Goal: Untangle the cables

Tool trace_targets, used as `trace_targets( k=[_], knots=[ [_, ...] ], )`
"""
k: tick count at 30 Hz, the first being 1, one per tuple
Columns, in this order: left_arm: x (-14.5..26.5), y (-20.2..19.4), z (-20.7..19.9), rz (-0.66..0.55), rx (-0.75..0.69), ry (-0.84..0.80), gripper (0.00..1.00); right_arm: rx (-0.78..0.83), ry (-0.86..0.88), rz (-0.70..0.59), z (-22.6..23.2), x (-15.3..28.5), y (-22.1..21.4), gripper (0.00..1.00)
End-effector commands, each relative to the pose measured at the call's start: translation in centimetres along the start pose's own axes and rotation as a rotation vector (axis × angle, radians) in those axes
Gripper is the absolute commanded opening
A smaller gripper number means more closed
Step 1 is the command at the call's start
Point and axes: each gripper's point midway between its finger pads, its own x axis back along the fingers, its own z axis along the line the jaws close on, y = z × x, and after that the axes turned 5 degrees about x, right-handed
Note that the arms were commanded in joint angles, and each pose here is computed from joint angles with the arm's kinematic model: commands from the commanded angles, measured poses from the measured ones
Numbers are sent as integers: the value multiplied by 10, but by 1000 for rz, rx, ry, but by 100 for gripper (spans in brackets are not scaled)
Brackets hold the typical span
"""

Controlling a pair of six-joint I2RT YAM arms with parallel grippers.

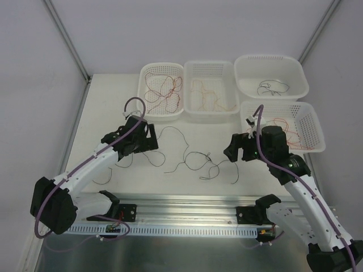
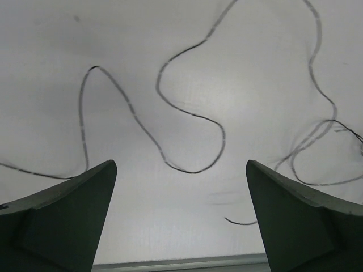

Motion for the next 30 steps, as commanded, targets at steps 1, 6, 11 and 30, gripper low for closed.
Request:
trace_targets(
  k=[1,6,11,30],
  knots=[
    [-3,-12,54,3,91,151,99,9,86,17,15,-5,-4,99],
    [-2,-9,108,-40,221,303,99,22,109,51,18,-8,-12,100],
    [1,-11,152,-87,353,451,99,26,119,64,21,-9,-18,100],
    [-22,-4,225,-167,721,664,63,37,124,83,19,-6,-36,99]
  ],
)
